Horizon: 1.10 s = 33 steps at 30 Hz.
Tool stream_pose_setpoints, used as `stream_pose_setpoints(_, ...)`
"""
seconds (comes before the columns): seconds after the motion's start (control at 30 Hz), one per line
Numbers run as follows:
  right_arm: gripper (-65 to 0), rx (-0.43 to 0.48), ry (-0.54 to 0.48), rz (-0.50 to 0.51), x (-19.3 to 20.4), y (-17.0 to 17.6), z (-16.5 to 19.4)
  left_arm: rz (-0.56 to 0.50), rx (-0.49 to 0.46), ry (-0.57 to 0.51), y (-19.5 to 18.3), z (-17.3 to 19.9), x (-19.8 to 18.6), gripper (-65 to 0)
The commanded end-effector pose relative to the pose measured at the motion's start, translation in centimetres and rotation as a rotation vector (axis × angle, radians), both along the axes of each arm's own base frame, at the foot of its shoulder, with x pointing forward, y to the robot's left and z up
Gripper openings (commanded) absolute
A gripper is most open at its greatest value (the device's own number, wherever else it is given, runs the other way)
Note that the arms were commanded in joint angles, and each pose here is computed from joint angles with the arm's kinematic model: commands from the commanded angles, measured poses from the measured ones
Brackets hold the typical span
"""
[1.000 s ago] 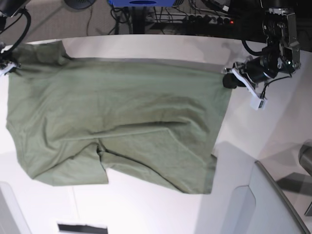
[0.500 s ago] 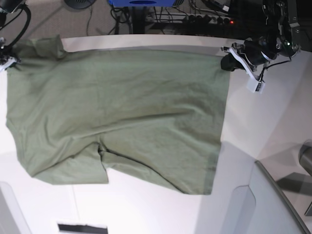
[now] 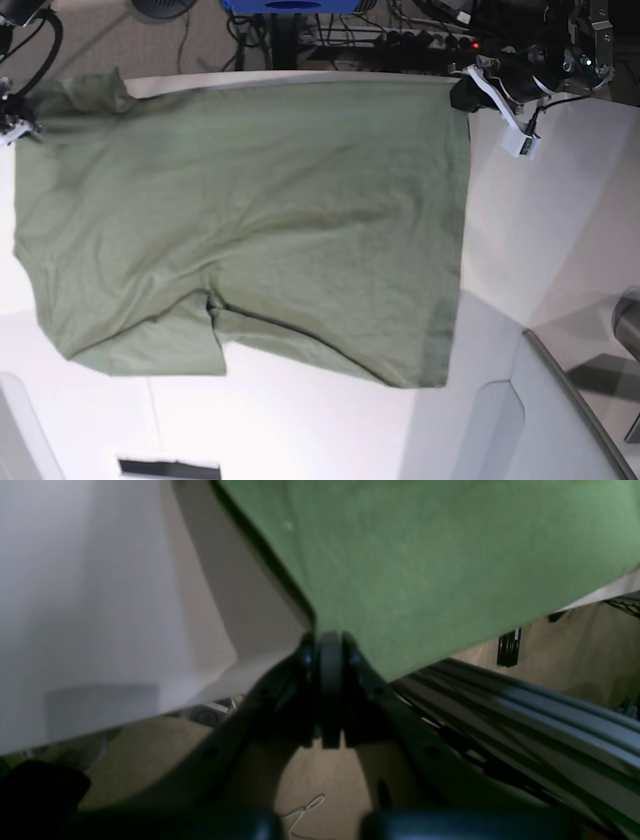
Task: Layout the t-shirt on the table in an organized manner, then fold the t-shirt properly
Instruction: 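Grasp the green shirt's edge with both grippers and pull it taut, then hold the shirt edge with both grippers and drag it to straighten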
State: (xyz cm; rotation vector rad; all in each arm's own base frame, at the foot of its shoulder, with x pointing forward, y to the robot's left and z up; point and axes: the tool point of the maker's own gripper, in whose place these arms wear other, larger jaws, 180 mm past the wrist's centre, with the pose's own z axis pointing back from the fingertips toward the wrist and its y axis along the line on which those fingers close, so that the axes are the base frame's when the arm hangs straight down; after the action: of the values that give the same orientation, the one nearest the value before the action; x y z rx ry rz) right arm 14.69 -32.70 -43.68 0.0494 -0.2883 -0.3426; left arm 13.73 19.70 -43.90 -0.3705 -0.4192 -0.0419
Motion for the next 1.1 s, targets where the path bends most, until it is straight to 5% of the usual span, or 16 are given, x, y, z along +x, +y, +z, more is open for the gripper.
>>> stream_pose_setpoints(0.0, -65.0, -0.031, -0.023, 0.001, 0.6, -1.0, 0.9, -0.005, 0.002, -0.035, 0.1, 0.9, 0.7, -65.0)
stream_pose_setpoints(0.47, -65.0, -0.084, -0.071, 0.139, 3.2, 1.4, 2.9, 0.076, 0.035, -0.086, 2.7, 2.0, 2.1, -65.0)
stream_pose_setpoints(0.67, -65.0, -0.069, -0.083, 0.059, 4.3, 1.4, 3.4, 0.072, 0.036, -0.119, 2.7, 2.8, 3.9, -65.0)
stream_pose_setpoints(1.07, -65.0, -0.009, -0.071, 0.087, 8.2, 1.6, 2.2, 0.033, 0.043, -0.164, 2.5, 4.9, 9.4, -65.0)
